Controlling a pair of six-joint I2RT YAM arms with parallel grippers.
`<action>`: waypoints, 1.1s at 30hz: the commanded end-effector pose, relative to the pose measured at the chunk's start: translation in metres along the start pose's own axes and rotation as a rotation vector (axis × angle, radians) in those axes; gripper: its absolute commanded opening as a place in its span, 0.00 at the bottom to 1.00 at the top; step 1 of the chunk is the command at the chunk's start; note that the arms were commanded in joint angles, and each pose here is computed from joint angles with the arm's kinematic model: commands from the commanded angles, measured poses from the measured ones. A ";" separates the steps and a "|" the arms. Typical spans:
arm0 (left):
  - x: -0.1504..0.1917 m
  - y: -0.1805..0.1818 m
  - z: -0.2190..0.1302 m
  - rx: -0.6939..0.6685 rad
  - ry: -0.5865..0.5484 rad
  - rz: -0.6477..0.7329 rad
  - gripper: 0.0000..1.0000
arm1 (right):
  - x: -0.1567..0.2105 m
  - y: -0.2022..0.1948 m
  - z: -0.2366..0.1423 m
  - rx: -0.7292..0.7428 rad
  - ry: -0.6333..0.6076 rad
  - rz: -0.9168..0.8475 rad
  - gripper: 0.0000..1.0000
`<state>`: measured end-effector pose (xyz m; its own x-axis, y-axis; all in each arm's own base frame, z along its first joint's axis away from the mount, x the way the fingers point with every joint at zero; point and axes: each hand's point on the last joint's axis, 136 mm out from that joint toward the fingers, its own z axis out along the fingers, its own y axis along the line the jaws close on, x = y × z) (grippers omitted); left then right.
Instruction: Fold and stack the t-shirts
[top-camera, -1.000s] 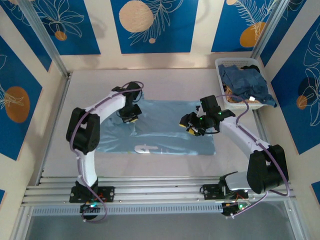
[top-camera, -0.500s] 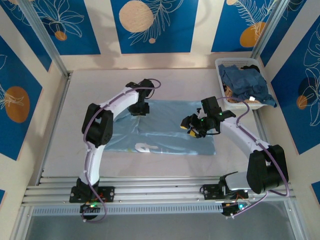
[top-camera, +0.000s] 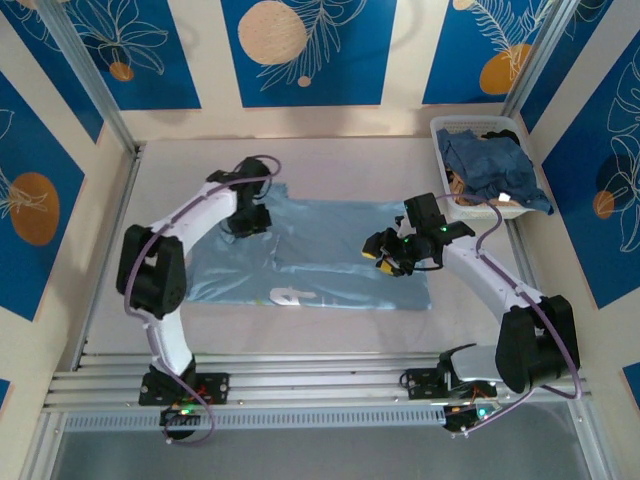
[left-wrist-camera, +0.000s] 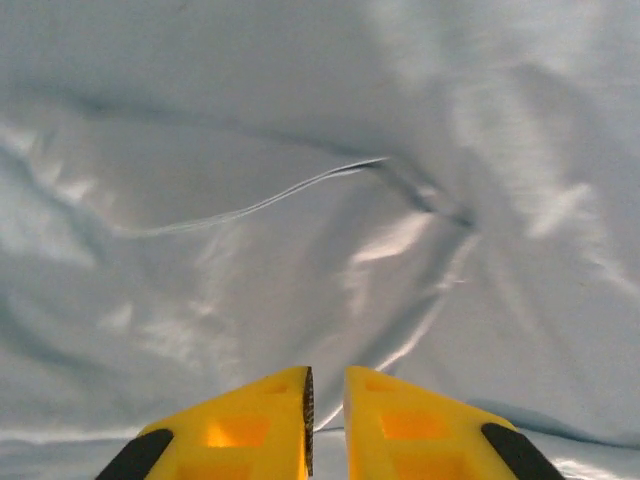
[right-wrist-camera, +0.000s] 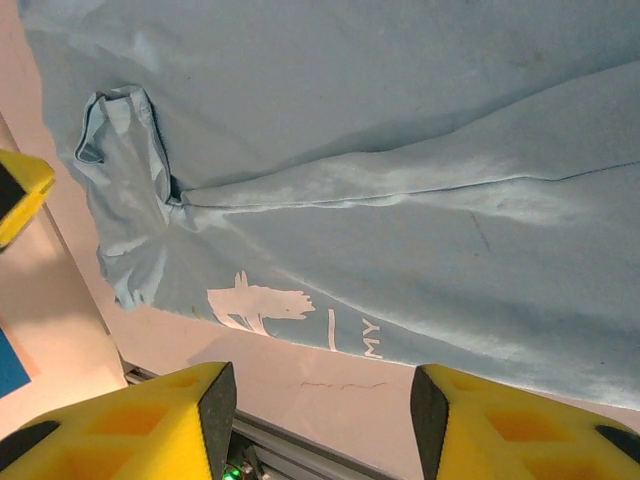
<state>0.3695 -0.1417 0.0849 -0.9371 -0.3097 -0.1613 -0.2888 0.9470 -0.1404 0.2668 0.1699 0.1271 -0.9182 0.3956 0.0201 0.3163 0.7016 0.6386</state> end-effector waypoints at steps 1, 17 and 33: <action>0.020 0.000 0.029 0.118 0.140 -0.194 0.14 | 0.005 -0.003 0.000 -0.003 0.022 0.012 0.52; -0.059 0.056 0.052 -0.166 0.034 -0.158 0.11 | 0.003 -0.007 -0.006 -0.005 0.017 0.025 0.52; -0.099 0.052 -0.009 -0.227 -0.136 -0.035 0.33 | -0.011 -0.034 -0.021 0.063 -0.066 0.098 0.52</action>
<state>0.4629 -0.0740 0.0609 -0.9035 -0.3617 -0.2298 -0.3775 0.9256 0.0272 0.2708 0.1453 0.1281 -0.8830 0.4689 0.0222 0.3788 0.6839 0.6235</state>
